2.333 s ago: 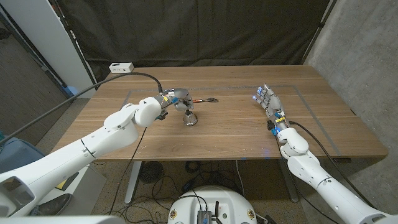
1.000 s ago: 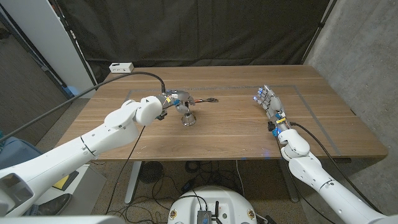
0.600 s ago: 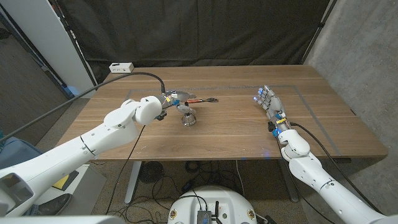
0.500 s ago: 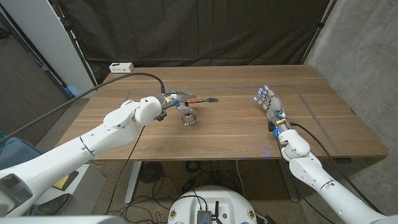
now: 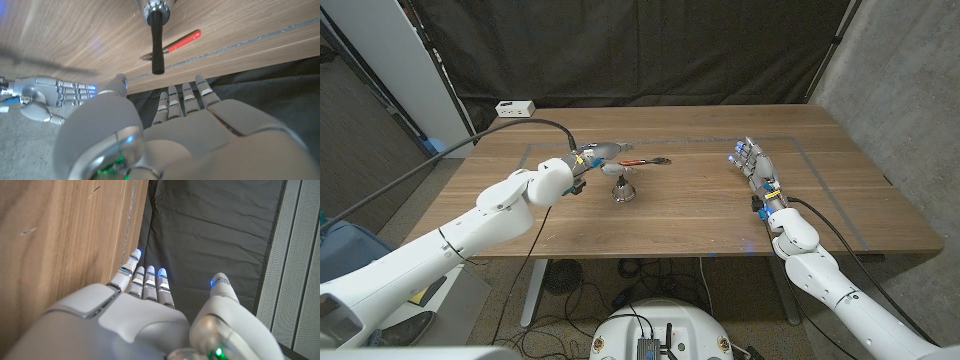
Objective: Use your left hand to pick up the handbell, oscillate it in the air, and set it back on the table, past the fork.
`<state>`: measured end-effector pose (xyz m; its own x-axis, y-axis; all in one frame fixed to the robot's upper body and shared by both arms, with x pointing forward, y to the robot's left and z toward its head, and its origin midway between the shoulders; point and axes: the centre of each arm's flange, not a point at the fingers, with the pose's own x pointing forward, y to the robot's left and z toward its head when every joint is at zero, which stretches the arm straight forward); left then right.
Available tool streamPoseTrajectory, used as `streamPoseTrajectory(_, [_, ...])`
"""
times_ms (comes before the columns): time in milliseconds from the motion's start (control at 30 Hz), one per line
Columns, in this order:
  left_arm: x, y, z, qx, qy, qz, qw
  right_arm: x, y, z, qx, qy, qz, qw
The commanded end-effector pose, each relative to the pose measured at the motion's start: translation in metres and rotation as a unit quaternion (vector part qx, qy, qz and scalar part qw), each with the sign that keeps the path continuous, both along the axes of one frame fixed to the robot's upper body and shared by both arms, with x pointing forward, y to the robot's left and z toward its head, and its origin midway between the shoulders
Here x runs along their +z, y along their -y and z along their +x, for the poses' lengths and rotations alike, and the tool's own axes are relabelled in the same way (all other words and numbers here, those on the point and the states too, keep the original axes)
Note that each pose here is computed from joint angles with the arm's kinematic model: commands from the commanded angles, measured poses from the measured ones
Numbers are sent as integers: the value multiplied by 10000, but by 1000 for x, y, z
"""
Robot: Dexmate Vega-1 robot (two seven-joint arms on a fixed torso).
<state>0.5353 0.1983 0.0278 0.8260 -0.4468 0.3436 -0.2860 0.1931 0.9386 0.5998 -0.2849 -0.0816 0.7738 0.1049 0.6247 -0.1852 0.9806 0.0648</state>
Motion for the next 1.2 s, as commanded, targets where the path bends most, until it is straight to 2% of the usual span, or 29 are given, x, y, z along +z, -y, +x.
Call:
streamPoseTrajectory(33, [-6, -24, -9, -506, 698, -1548, 9842, 2, -3, 1, -9, 0, -28, 10000])
streamPoseTrajectory(233, [-7, -35, -13, -547, 649, -1985, 9764, 6, -4, 0, -31, 15, -32, 10000])
streamPoseTrajectory(500, [-4, -47, -17, -655, 749, -2414, 9653, 12, -6, 2, -31, 121, 40, 9999])
streamPoseTrajectory(867, [-2, -70, -22, -1056, 985, -3441, 9278, 24, -13, -4, -90, 431, 111, 9990])
streamPoseTrajectory(1200, [-7, -88, -17, -1378, 765, -4011, 9024, 32, -14, -10, -119, 469, -10, 9988])
